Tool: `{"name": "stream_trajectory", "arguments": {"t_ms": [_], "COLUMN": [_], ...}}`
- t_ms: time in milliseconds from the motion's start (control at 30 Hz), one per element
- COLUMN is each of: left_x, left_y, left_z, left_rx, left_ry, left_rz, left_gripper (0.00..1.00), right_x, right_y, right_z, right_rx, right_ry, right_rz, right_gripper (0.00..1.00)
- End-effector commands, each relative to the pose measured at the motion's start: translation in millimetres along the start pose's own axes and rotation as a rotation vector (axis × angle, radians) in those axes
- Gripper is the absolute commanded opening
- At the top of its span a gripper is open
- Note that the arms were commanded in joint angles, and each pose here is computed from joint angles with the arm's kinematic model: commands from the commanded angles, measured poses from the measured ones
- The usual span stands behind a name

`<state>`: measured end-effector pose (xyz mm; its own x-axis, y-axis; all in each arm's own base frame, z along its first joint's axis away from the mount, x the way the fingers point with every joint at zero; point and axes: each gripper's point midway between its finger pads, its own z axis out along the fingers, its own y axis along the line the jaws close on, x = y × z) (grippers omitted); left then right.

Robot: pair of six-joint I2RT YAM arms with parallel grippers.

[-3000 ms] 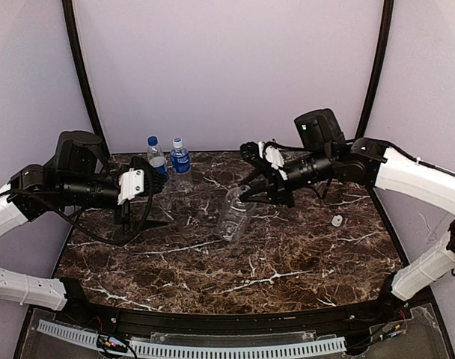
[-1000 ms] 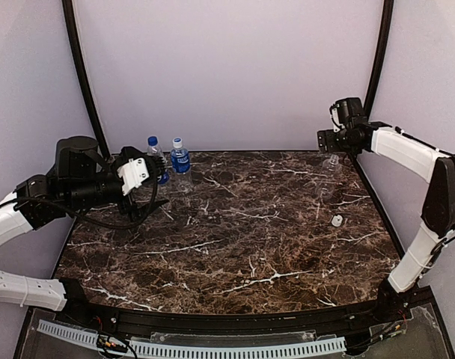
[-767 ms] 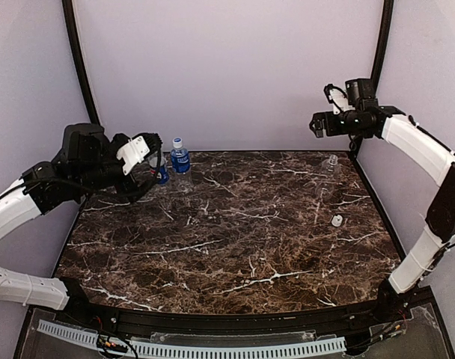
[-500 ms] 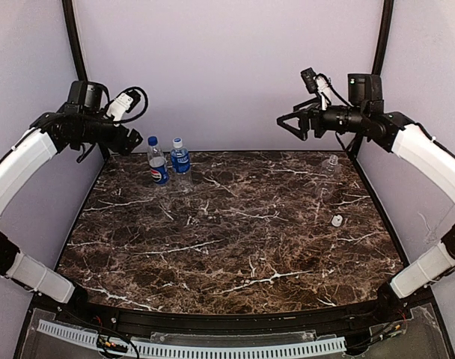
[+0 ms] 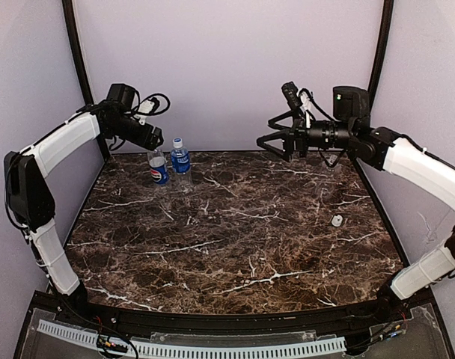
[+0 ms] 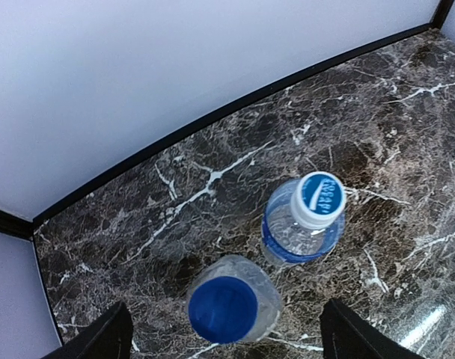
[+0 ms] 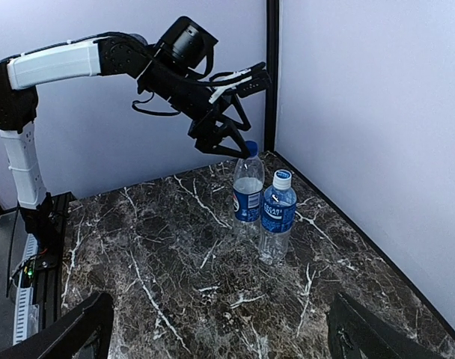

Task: Unscrew the bottle caps

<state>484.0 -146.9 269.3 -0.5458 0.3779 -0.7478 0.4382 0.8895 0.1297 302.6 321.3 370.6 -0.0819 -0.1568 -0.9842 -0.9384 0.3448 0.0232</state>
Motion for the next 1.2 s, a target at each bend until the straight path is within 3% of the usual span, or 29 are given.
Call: {"name": "stream_trajectory", "arguments": {"t_ms": [0,167,267,867,1033,1133,1167], "left_x": [-6.0,-0.1,0.6,13.9,15.3,18.7,15.9], "left_y": [12.0,10.4,10.0,3.8,3.8,1.9,2.6], "left_z": [-1.5,9.6,14.7,32.4,32.1,30.8,28.1], "left_rx": [-0.032,-0.026,-0.021,0.011,0.009,0.019,0.018], "left_ry": [-0.025,-0.025,-0.027,0.011,0.018,0.038,0.034], "left_rz": [-0.072,-0.082,-0.078,-0.086,-0.084,-0.074,-0.073], "left_gripper": [0.85,0.75,0.64,0.39,0.24,0.03,0.02], "right_x": [4.1,9.2,9.8,12.1,11.8,10.6,10.4], "right_y": [6.0,6.7,8.9,12.0,12.6,12.8,13.2], "right_z": [4.9,6.5,4.4,-9.4,-12.7,-14.3,-14.9], "right_rx": [-0.009,-0.012,-0.015,0.022,0.031,0.035,0.035], "right_ry": [-0.001,0.014,0.018,0.047,0.05,0.048,0.048], "right_rz": [-0.02,-0.01,-0.009,-0.04,-0.046,-0.049,-0.048], "right_gripper": [0.99,0.99,0.99,0.99,0.99,0.99,0.99]}}
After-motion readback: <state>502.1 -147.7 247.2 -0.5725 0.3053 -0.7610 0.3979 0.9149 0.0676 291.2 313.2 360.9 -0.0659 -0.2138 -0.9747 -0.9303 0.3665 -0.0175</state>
